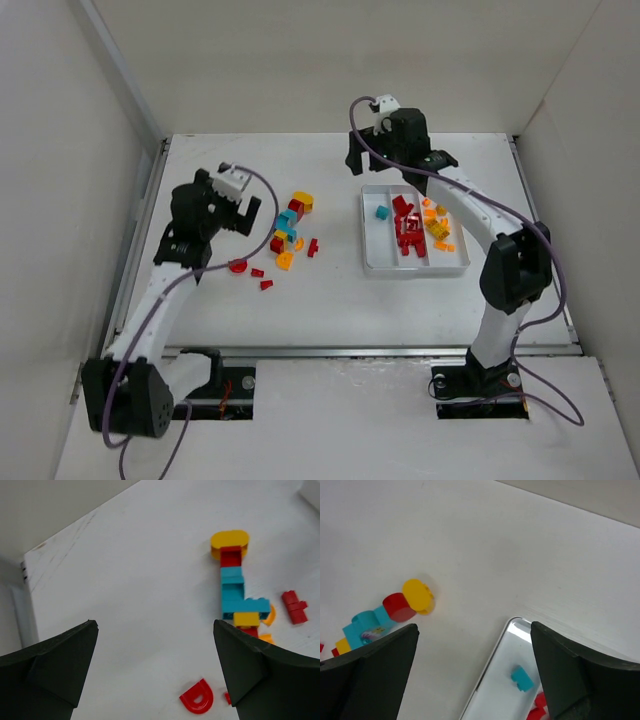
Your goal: Sort the legos into containers by color
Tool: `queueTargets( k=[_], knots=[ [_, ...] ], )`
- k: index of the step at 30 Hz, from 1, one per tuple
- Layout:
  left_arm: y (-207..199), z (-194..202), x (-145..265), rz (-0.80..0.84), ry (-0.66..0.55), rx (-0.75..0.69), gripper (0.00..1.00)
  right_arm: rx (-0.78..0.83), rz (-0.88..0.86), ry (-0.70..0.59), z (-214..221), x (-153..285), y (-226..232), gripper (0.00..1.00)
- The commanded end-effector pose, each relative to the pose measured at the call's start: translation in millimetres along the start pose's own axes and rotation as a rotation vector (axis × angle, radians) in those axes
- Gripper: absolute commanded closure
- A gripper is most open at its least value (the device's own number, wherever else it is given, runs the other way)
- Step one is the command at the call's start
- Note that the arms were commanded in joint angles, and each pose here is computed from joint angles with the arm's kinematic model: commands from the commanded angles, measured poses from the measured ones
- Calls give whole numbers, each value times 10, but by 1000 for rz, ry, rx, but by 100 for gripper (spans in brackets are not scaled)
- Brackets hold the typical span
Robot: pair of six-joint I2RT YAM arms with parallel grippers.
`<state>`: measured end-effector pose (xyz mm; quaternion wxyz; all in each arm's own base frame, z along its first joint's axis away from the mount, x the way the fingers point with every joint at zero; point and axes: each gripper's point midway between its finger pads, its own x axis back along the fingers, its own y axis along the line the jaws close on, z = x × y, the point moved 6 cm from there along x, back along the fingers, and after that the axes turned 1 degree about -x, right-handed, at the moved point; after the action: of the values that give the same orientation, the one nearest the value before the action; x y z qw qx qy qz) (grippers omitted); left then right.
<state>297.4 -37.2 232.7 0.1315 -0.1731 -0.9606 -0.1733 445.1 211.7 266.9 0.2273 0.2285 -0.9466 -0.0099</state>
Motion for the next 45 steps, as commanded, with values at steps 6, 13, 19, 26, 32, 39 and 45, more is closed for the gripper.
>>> queueTargets(
  k=[6, 13, 19, 26, 32, 39, 45],
  knots=[
    [-486, -557, -777, 288, 104, -34, 0, -30, -153, -2, 34, -192, 317, 0],
    [-811, -266, -1412, 421, 221, 40, 0, -102, -64, 71, 254, -154, 376, 0],
    [-804, -158, -1704, 356, 200, 64, 11, -102, -38, 71, 315, -62, 339, 0],
    [-840, 98, -1786, 351, 271, 43, 43, -112, -52, 77, 402, -144, 348, 0],
    [-940, 224, -1838, 417, 286, 38, 45, -111, -18, 83, 503, -124, 298, 0],
    [-1062, 302, -1894, 446, 296, 23, 32, -111, -4, 107, 616, -109, 273, 0],
    [-1087, 348, -2003, 413, 337, 28, 87, -102, -6, 98, 595, -139, 271, 0]
  ],
)
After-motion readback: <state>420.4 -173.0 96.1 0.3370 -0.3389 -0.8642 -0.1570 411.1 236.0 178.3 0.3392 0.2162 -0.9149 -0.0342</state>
